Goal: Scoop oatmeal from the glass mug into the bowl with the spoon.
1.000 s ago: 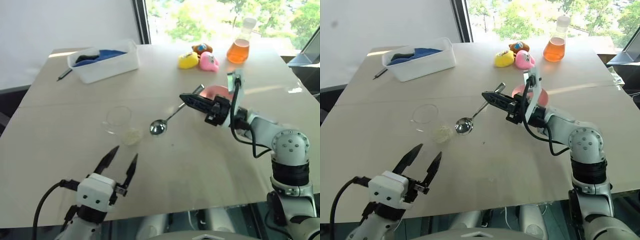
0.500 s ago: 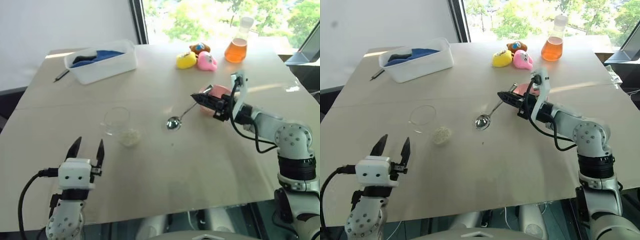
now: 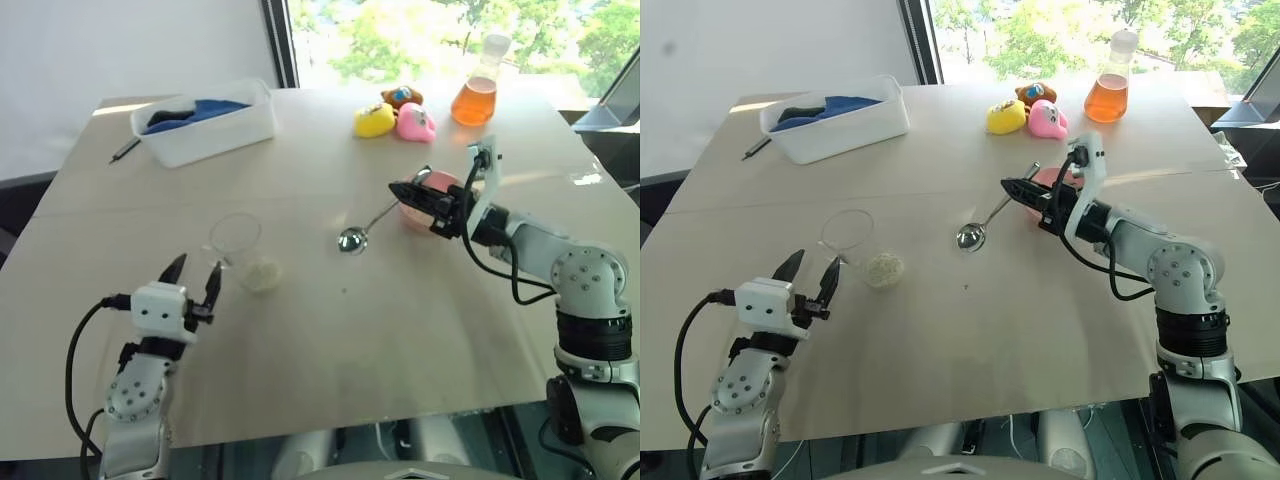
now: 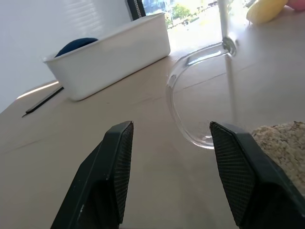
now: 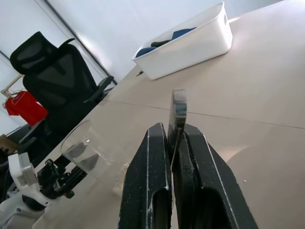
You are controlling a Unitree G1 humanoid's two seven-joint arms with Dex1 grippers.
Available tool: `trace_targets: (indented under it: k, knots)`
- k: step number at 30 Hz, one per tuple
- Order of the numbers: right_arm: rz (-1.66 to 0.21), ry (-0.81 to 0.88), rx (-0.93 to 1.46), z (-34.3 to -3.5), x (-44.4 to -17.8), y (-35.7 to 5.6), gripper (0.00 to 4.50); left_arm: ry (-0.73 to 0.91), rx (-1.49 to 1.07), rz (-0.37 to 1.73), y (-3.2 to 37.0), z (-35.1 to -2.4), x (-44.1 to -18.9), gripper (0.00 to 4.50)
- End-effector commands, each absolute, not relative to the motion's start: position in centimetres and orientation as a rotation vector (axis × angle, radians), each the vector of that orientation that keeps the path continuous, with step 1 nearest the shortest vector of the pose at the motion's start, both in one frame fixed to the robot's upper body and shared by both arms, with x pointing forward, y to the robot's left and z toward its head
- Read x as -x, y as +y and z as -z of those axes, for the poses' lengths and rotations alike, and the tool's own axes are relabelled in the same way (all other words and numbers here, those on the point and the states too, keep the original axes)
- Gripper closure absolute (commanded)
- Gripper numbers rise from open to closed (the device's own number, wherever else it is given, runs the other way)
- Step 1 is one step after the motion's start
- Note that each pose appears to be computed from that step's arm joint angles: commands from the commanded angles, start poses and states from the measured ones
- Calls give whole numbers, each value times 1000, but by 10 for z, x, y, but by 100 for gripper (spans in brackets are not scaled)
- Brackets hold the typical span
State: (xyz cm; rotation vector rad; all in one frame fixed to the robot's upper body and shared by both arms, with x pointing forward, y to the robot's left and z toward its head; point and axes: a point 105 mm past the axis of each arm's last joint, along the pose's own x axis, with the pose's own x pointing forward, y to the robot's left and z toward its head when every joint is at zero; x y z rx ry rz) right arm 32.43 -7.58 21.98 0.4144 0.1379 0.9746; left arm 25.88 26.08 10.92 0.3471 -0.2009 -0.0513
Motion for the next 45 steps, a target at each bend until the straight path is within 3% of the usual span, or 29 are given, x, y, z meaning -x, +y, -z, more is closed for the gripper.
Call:
trace_targets:
  k: [1,8,23,26,30,39,45]
  knots:
    - [-994,42,-406,-241,-320,-77,450,-244,-375,54,267,-120,-262,184]
    - [-994,41,-400,-239,-320,-77,450,-271,-362,62,272,-134,-276,184]
    - [-985,27,-400,-238,-321,-76,450,-252,-335,124,257,-132,-280,184]
    - [-981,30,-397,-236,-321,-76,450,-246,-337,125,257,-132,-282,262]
    - [-977,28,-398,-236,-322,-76,450,-236,-322,139,255,-130,-286,445]
    - [-976,10,-390,-242,-323,-77,450,-225,-286,156,242,-129,-298,445]
    - [-1016,-81,-390,-278,-323,-67,450,-260,-243,208,225,-144,-306,445]
